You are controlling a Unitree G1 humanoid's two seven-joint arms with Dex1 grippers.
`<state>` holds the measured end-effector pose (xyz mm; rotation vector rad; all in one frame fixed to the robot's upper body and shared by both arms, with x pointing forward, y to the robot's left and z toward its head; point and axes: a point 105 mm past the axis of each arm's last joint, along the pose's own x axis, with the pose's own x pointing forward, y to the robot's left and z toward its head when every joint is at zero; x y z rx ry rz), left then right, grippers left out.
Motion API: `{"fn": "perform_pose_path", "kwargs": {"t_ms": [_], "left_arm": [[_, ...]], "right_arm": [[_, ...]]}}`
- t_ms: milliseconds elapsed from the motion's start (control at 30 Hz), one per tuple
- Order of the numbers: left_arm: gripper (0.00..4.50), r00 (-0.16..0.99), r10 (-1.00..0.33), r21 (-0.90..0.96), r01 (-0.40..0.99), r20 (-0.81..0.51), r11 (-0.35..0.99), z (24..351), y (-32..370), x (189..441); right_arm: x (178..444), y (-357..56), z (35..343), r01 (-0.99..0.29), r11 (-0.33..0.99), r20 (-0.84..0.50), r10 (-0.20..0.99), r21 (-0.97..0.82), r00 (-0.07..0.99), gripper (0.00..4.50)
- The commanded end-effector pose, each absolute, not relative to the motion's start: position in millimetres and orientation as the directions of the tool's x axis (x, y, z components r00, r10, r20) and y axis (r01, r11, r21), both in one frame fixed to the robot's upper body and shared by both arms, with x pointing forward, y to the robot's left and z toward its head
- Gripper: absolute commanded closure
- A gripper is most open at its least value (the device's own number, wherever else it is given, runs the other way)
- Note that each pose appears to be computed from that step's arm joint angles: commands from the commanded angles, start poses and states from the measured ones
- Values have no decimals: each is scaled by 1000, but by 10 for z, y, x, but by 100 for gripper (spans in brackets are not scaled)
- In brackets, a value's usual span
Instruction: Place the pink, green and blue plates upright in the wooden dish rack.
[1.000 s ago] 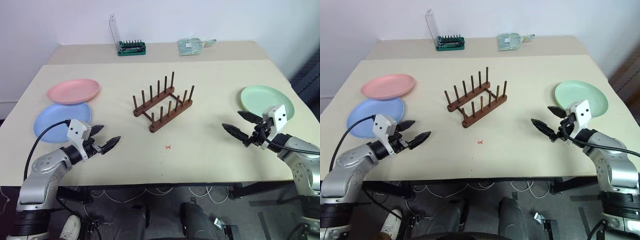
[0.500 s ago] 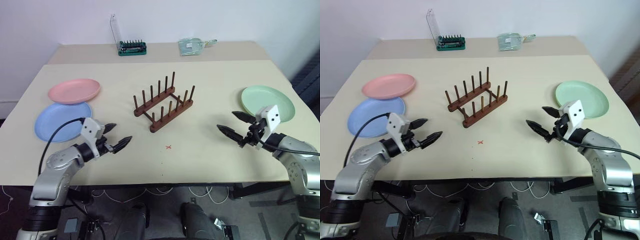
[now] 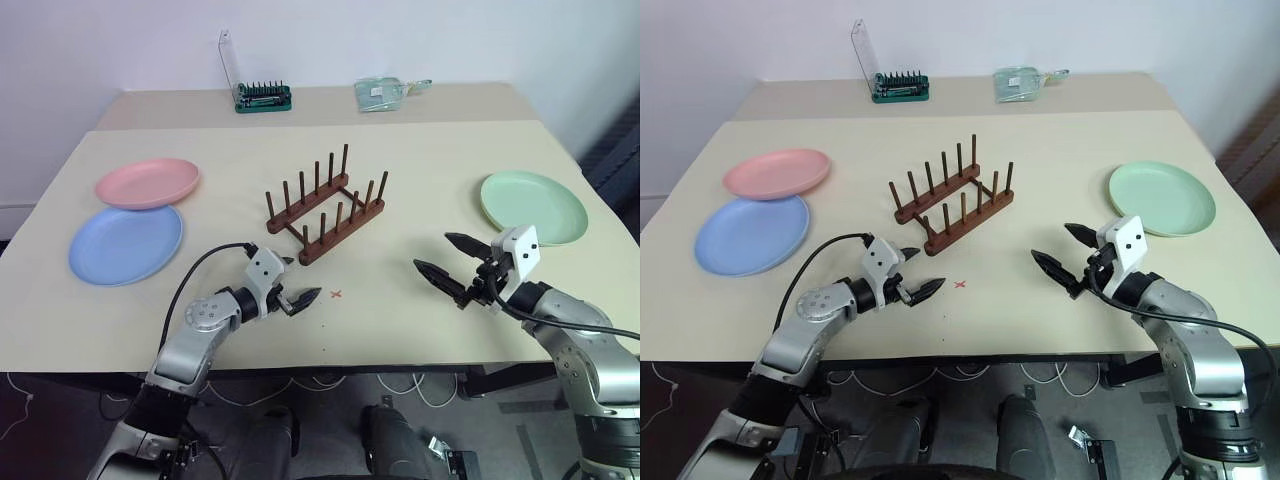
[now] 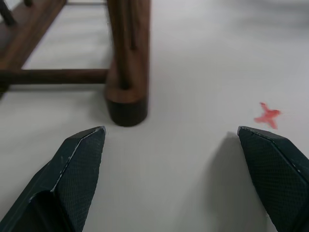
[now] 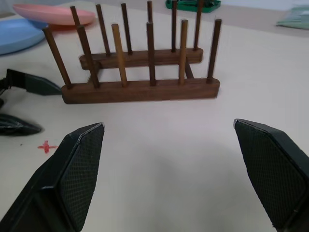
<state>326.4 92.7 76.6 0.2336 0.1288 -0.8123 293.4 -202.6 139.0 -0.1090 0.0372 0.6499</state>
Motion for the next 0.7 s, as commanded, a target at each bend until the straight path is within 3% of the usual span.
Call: {"fn": "perform_pose_path", "kwargs": {"t_ms": [33, 267, 367, 533, 567, 700], "left_arm": [[0, 717, -663, 190, 697, -217, 692, 712, 975, 3431], [0, 645, -733, 188, 764, -216, 617, 737, 830, 3535], [88, 573, -791, 171, 819, -213, 547, 747, 708, 3477], [340, 551, -807, 170, 834, -212, 524, 733, 709, 3430], [372, 549, -808, 173, 835, -212, 522, 730, 710, 3427], [373, 434, -883, 180, 897, -176, 405, 818, 604, 3300]], "right_arm": [[2927, -2016, 1546, -592, 796, -21, 594, -126, 804, 13], [2922, -1975, 1544, -586, 800, -17, 589, -126, 808, 13], [2902, -1979, 1533, -581, 804, -18, 584, -126, 812, 0], [2909, -1982, 1537, -576, 807, -17, 579, -128, 815, 0], [2908, -1983, 1536, -576, 808, -18, 578, -128, 816, 0], [2881, -2045, 1411, -582, 798, -98, 574, -159, 813, 0]]}}
